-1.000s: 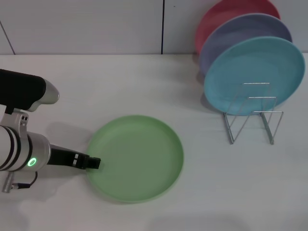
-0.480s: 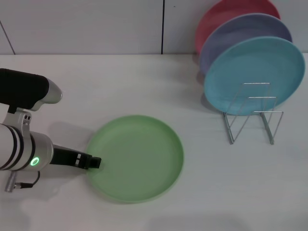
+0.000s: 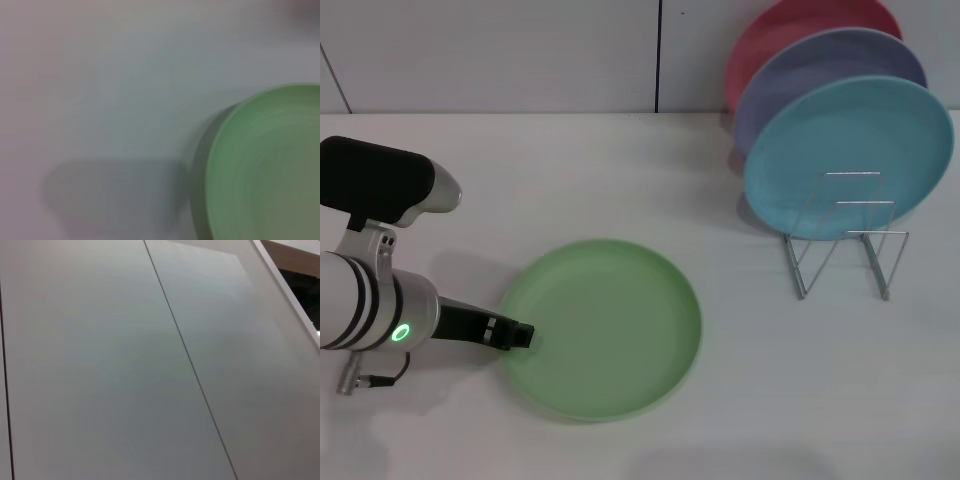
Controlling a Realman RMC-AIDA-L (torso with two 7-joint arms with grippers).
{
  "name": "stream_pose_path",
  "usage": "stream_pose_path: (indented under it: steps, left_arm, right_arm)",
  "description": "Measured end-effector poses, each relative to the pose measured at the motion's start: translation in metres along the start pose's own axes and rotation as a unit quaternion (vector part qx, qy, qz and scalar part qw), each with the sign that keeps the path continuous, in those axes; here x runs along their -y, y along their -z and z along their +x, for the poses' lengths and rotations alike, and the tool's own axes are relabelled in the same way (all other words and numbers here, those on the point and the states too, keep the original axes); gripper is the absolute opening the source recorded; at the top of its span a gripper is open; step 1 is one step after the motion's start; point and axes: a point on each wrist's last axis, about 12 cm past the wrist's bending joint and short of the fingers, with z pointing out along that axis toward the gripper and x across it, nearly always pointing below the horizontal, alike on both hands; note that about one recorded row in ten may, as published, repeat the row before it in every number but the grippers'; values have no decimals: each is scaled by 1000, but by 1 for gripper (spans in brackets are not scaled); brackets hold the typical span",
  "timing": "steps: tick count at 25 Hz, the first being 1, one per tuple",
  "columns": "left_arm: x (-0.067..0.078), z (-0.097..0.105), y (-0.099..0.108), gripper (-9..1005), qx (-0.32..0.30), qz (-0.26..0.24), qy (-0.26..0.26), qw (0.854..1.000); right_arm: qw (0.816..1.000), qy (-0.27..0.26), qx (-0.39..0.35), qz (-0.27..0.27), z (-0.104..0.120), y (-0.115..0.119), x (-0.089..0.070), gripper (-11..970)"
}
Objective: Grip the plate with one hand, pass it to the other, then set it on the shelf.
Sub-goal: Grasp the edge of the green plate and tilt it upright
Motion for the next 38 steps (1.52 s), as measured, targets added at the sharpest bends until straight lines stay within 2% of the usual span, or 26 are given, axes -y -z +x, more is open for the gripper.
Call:
stream_pose_path:
  steps: [17,23,28,33,38]
  left_arm:
    - [2,-5,3,500,-4,0,-5,1000]
    - [3,-6,3,421,-6,2,-8,1000]
    - [5,-6,2,255,-12,3,-11,1000]
    - [7,-5,1,256,-15,5,-16,1000]
    - [10,-6,1,299,-15,7,-22,1000]
  right_arm:
    - [1000,-1,1,-1,0,-1,-1,789]
    - [1000,-1,1,-1,0,-1,-1,790]
    - [1000,-1,1,-1,0,-1,-1,787]
    - [1000,0,0,0,0,0,0,786]
    - [1000,1,1,1,-1,1,1,787]
